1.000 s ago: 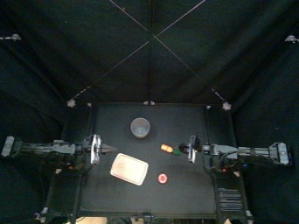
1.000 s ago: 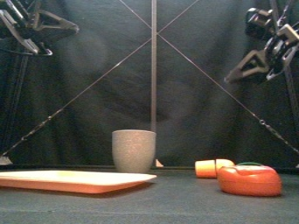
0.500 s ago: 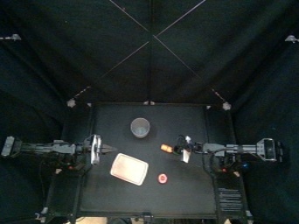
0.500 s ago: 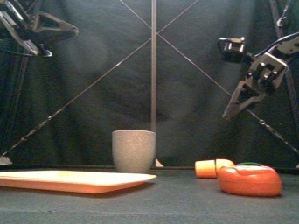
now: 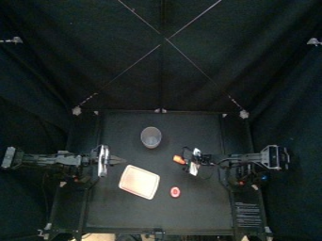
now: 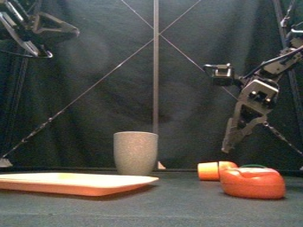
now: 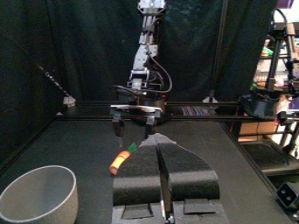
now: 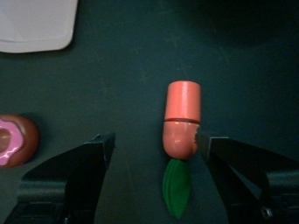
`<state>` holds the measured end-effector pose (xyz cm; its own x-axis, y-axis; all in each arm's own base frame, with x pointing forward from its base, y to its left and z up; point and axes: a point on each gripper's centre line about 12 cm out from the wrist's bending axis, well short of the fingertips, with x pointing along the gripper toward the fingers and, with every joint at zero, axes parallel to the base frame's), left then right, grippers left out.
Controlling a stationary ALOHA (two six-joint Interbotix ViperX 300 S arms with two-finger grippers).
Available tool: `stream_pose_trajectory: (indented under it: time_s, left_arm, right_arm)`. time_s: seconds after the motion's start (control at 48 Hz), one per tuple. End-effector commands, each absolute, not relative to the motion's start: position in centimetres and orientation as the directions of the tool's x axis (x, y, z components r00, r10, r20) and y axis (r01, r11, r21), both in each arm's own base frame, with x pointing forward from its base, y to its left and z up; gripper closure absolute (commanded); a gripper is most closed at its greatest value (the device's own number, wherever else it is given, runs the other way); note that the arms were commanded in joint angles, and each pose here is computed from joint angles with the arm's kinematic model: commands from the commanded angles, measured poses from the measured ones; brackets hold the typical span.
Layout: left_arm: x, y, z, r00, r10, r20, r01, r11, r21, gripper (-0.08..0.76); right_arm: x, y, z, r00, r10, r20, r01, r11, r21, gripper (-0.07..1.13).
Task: Pick the carrot then place it on the pink plate
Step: Pick the carrot
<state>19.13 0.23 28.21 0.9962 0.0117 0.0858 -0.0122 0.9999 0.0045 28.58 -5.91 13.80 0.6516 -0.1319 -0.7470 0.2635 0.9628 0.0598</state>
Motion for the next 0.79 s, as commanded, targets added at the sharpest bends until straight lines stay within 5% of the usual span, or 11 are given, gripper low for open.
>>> stream_pose_trajectory:
  time_s: [0.021, 0.542, 0.792]
  left_arm:
    - [19.24, 0.25, 28.82, 0.9948, 0.013, 0.101, -0.013, 0.9999, 0.006, 0.712]
    - [19.25, 0.25, 28.7, 0.9958, 0.013, 0.09, -0.013, 0.9999, 0.006, 0.712]
    - [19.26, 0.25, 28.68, 0.996, 0.013, 0.089, -0.013, 0.9999, 0.006, 0.712]
  right_arm:
    - [29.7, -6.9, 14.0, 0.657, -0.149, -0.739, 0.282, 0.958, 0.057, 0.01]
    - [32.9, -8.1, 10.3, 0.574, -0.14, -0.807, 0.275, 0.961, 0.029, 0.08]
    - [33.1, -8.0, 10.3, 0.556, -0.133, -0.82, 0.275, 0.961, 0.03, 0.55]
